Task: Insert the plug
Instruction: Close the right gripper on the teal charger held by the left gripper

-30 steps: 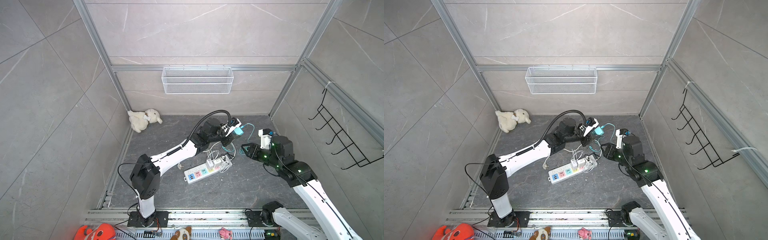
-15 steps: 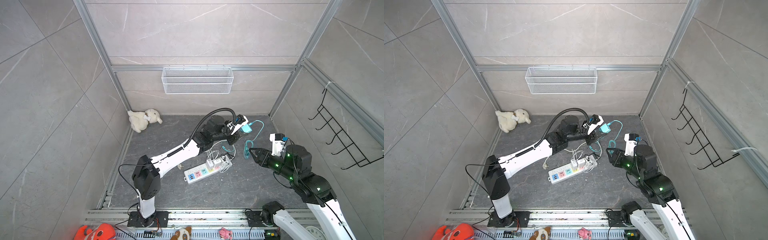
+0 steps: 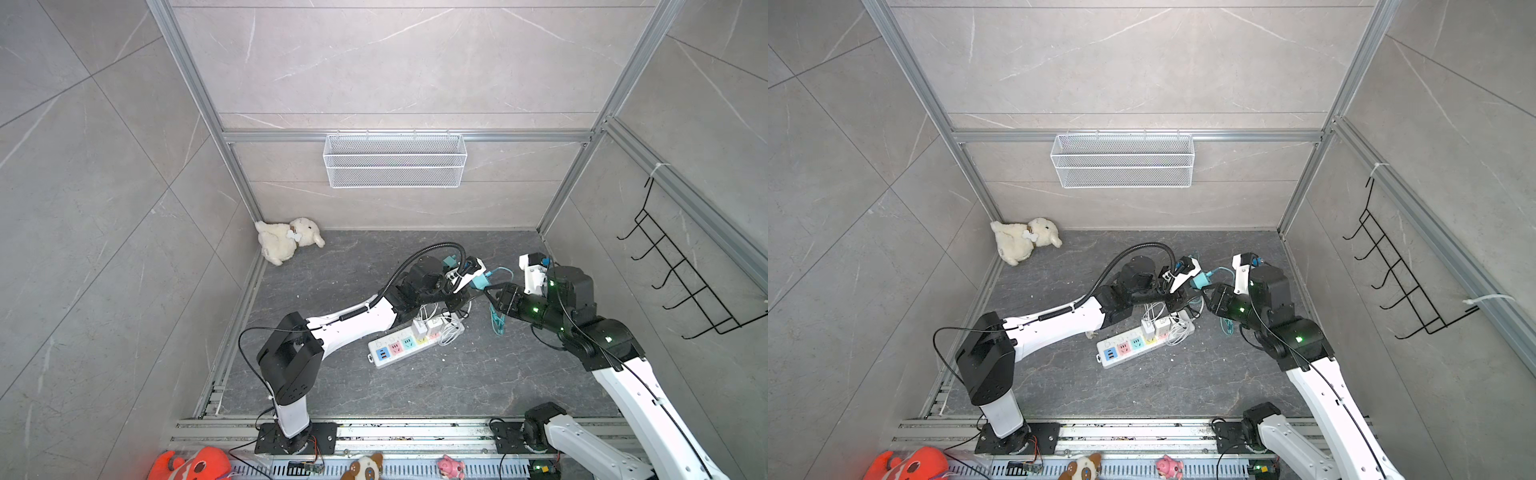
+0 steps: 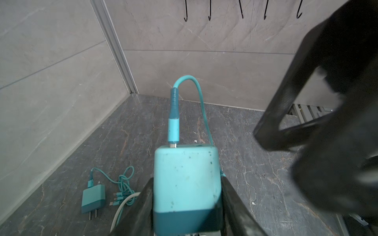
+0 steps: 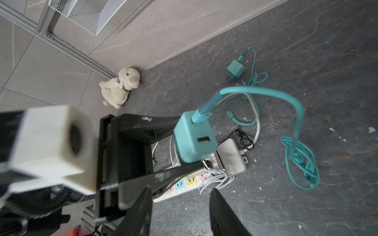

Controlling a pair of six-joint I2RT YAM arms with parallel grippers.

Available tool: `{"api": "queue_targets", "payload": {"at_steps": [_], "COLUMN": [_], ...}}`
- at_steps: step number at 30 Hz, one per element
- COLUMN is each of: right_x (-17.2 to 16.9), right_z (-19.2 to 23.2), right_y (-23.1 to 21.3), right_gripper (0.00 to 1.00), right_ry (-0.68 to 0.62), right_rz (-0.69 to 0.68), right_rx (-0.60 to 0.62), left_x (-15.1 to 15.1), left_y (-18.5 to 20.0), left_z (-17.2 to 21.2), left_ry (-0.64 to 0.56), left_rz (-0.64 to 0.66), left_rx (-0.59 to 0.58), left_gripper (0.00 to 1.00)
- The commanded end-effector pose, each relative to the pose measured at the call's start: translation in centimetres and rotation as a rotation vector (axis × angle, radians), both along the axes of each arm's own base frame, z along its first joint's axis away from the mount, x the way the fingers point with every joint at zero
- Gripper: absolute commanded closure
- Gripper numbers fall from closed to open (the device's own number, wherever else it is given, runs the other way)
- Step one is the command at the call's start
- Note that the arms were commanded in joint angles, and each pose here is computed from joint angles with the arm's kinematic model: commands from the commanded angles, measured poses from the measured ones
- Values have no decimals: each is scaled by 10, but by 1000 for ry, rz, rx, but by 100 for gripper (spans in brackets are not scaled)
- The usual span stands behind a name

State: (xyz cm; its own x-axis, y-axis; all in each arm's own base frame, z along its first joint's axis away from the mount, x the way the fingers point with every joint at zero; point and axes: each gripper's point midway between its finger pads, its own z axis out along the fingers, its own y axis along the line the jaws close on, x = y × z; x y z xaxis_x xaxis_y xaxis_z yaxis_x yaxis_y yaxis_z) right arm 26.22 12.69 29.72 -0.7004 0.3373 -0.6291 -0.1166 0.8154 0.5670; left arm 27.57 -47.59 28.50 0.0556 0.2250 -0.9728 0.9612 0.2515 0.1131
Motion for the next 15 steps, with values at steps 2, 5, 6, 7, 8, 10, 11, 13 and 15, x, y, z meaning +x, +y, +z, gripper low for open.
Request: {"api": "queue_targets", "payload": {"at_steps": [2, 5, 6, 7, 8, 10, 11, 13, 15], "right_x": [3, 7, 9, 11, 13, 16, 17, 19, 22], "right_z": [16, 19, 19, 20, 21, 23, 24, 26, 27], "right_y": [5, 8, 9, 10, 12, 16, 18, 18, 17], "right_gripper": [53, 53, 53, 53, 53, 54, 54, 54, 54], "right_ry": [-32, -38, -38, -39, -43, -42, -44, -46, -49], "right_rz": [19, 36, 42, 46, 57, 80, 90, 94, 98], "right_rx": [30, 34, 37, 38, 43, 60, 69, 77, 90], "left_x": [-7, -7, -8, -8, -8, -8, -8, -8, -8], "left_y": [12, 15, 15, 16, 17, 18, 19, 20, 21], "left_z": [70, 69, 68, 67, 67, 65, 64, 64, 63], "left_ry": [-121, -120, -120, -119, -119, -119, -119, -119, -117], "left_rz": [12, 17, 17, 18, 21, 24, 29, 33, 35], "left_rx": [-158, -155, -153, -152, -150, -148, -147, -145, -142], "left_gripper": [69, 69, 69, 69, 69, 69, 69, 69, 69]}}
